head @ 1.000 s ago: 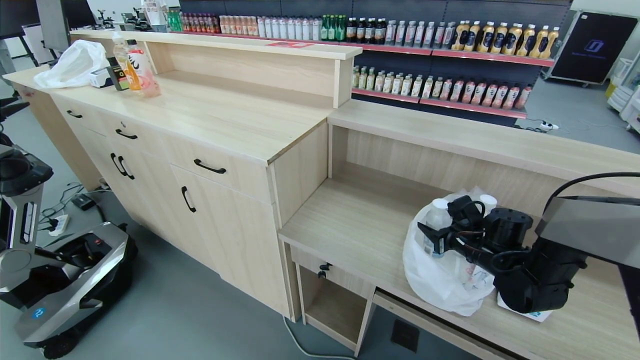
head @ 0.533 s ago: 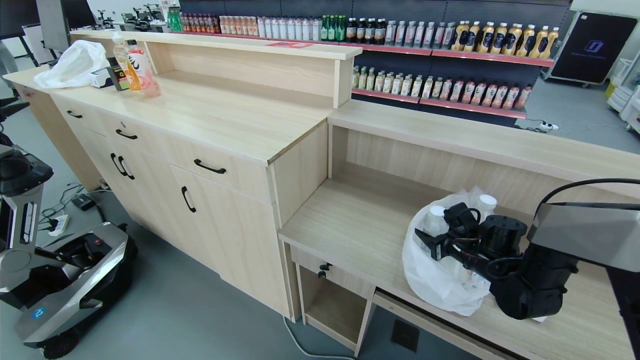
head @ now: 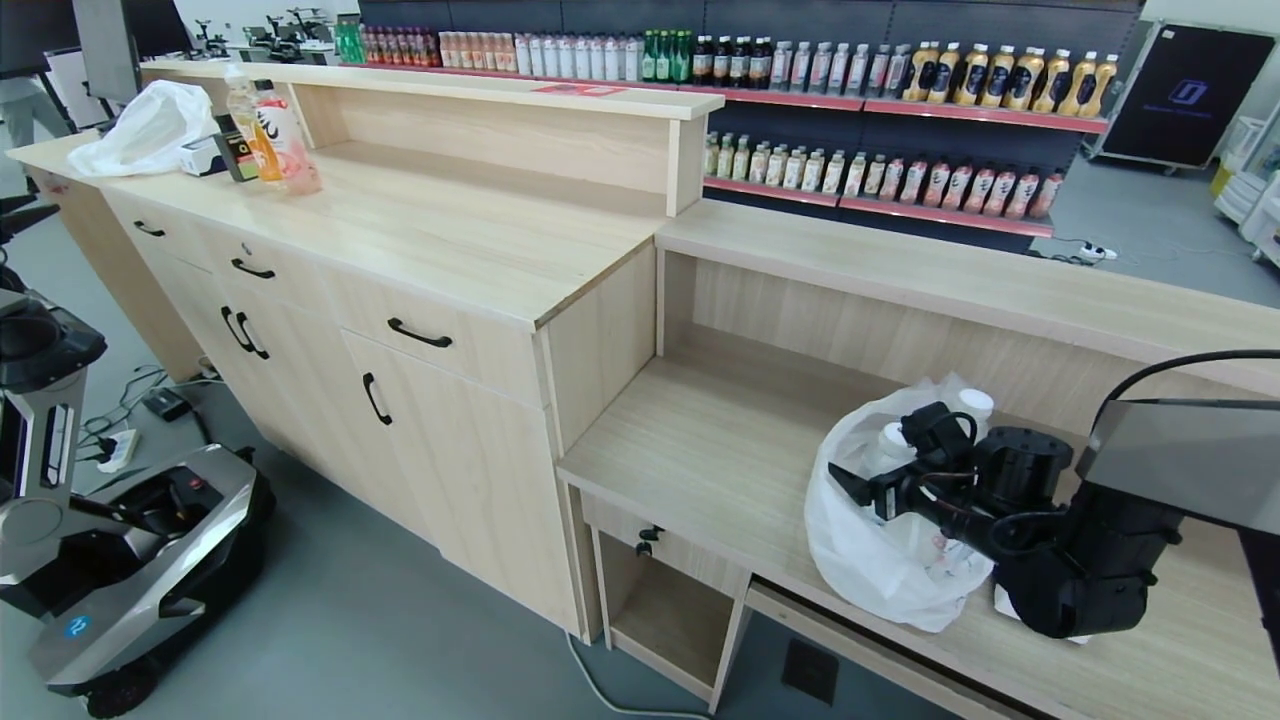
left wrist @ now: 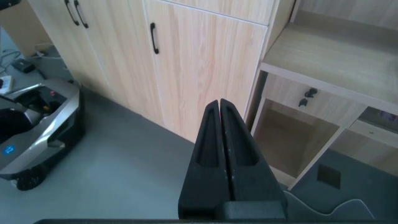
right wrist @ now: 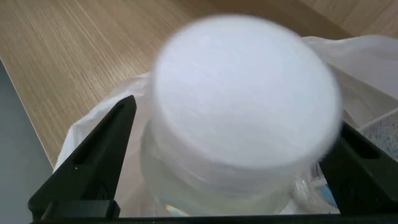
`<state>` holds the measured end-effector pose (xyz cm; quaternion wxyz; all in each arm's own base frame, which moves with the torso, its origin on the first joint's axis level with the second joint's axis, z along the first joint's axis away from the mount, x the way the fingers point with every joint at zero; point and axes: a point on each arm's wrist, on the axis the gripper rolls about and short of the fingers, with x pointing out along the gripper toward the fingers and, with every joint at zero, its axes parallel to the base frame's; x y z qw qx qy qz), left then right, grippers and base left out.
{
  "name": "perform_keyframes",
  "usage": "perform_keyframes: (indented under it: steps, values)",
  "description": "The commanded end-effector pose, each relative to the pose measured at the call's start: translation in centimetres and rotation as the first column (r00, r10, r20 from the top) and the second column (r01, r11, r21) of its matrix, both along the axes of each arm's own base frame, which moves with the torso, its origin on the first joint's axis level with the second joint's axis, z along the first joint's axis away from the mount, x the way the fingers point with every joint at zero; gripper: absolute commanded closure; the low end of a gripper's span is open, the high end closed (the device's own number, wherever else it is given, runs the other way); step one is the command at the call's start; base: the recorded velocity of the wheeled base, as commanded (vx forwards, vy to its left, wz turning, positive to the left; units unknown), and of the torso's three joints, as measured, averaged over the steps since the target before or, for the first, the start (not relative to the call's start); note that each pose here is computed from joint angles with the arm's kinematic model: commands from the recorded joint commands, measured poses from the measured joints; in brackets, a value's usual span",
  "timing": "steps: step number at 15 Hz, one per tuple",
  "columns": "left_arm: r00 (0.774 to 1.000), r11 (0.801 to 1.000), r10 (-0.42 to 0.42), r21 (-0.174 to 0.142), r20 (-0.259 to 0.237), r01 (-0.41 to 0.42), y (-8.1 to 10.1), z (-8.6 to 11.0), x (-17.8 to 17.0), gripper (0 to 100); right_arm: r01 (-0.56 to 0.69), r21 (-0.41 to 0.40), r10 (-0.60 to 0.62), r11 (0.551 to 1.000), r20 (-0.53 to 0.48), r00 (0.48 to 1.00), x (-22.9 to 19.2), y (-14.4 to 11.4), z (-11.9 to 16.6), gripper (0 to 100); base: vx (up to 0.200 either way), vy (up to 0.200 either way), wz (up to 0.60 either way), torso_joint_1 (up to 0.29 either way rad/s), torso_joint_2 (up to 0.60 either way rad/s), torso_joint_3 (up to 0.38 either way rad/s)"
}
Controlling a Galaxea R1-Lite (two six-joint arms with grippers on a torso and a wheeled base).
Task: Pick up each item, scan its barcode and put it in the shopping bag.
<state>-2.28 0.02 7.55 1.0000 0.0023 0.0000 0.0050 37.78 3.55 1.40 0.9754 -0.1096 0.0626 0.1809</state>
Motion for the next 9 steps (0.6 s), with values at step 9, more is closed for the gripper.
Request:
perform_keyframes:
  steps: [9]
  values:
    - [1.000, 1.000, 0.001, 0.000, 0.000, -0.001, 0.0, 0.0, 0.0, 100, 0.198, -0.021, -0.194, 0.980, 0.122, 0.973, -8.0, -6.5, 14.2, 0, 0.000, 0.000, 0.00, 0.000, 0.00, 0.000]
